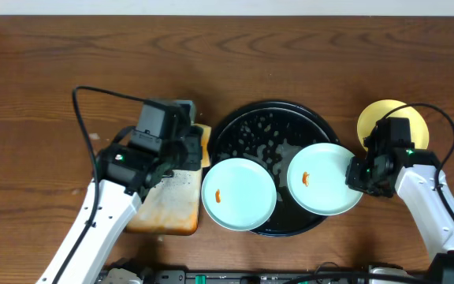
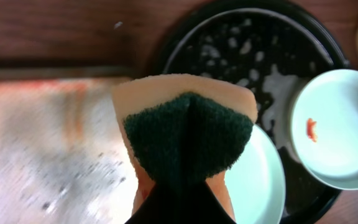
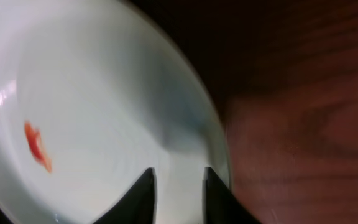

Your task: Clean dirty plates on tray and stack at the side

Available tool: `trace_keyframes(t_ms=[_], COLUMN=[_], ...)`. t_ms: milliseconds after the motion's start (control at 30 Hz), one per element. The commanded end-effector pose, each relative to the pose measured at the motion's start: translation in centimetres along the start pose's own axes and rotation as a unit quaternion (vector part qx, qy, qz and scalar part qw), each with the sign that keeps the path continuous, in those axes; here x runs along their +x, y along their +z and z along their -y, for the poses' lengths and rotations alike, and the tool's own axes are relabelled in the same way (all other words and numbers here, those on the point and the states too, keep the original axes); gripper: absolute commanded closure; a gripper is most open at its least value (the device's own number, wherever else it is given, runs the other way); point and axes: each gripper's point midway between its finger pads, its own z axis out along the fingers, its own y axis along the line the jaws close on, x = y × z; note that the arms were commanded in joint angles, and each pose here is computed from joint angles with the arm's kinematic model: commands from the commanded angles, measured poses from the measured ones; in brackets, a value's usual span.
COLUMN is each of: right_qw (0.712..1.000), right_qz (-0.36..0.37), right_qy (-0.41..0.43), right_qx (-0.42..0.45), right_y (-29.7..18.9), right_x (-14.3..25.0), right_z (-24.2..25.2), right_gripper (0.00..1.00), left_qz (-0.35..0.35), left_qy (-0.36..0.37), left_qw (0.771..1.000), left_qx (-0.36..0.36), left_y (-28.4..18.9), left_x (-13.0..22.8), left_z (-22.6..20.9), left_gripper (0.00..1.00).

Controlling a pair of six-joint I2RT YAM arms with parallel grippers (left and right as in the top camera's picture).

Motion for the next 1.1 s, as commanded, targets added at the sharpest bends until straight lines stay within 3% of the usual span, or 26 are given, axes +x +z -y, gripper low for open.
trace_keyframes(t_ms=[0, 100, 533, 933, 1067], right_qw=[1.000, 1.000, 0.993, 0.985, 0.984], right_qz=[0.003, 0.025, 0.098, 0.114, 0.105], right_qy=[0.014, 0.011, -0.055, -0.098, -0.101], right_qx=[0.011, 0.005, -0.036, -0.089, -0.104], right_y=[0.9, 0.8, 0.2, -0.2, -0.4], right_x=[0.4, -0.7, -4.2, -4.8, -4.3], right_z=[0.7, 0.4, -1.7, -4.0, -4.5], right_gripper=[0.89, 0.99, 0.99, 0.99, 0.99], left_qz=[-0.001, -0.007, 0.006, 0.015, 0.002], left_qy=[0.014, 0.028, 0.066, 0.073, 0.075], left_qw=[1.000, 0.999, 0.994, 0.985, 0.985], left_qx=[0.020, 0.030, 0.083, 0.158, 0.153], left_y=[0.8, 1.8, 4.9, 6.5, 7.3], left_x=[-0.5, -0.3, -0.6, -0.2, 0.4], left_z=[2.0, 3.3, 9.2, 15.0, 15.0], left_gripper=[0.90, 0.89, 0.89, 0.89, 0.89])
